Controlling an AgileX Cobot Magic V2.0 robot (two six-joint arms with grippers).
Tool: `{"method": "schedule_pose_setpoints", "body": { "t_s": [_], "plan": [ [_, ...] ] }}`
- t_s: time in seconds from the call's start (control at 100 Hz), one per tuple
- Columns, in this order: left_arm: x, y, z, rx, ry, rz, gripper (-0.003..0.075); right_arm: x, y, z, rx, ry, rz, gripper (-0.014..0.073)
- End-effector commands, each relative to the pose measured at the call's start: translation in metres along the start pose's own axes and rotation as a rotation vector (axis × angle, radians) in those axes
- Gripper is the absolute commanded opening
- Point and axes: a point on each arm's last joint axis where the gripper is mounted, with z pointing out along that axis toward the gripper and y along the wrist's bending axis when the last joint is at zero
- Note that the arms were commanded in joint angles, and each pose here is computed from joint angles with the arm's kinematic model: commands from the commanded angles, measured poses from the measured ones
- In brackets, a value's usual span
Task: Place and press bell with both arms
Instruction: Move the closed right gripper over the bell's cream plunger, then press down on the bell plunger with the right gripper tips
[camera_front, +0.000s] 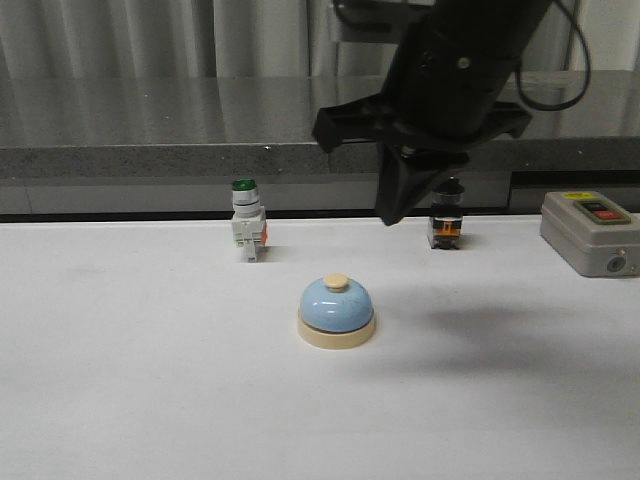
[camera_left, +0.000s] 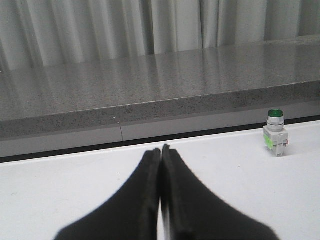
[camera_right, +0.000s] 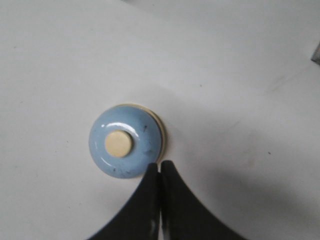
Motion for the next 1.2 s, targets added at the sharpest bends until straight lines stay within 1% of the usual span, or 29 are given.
{"method": "schedule_pose_setpoints", "body": {
  "t_s": [0.0,0.22,0.38,0.56,0.86,1.01,1.19],
  "plan": [
    [0.004,-0.001,-0.001,-0.002,-0.075,-0.019,-0.0019,-0.022,0.011,-0.013,-0.021,-0.093,-0.032,-0.0059],
    [0.004,-0.001,-0.001,-0.002,-0.075,-0.019,-0.002,-0.027,0.023,0.006,-0.039,-0.066,-0.05,-0.0059],
    [0.004,-0.001,-0.001,-0.002,-0.075,-0.019,-0.002,-0.027,0.028,0.008,-0.048,-0.067,-0.056,-0.0059],
    [0.004,-0.001,-0.001,-0.002,-0.075,-0.019,-0.002,-0.026,0.029,0.013,-0.049,-0.058,-0.055,-0.0059],
    [0.004,-0.001,-0.001,-0.002,-0.075,-0.019,-0.002,-0.017,0.028,0.039,-0.04,0.029,-0.053,-0.0059],
    [0.004,-0.001,-0.001,-0.002,-0.075,-0.019,-0.002,-0.018,0.028,0.033,-0.042,0.02,-0.053,-0.0059],
    [0.004,-0.001,-0.001,-0.002,-0.075,-0.019,-0.002,-0.026,0.024,-0.004,-0.042,-0.048,-0.05,-0.0059]
  ]
}}
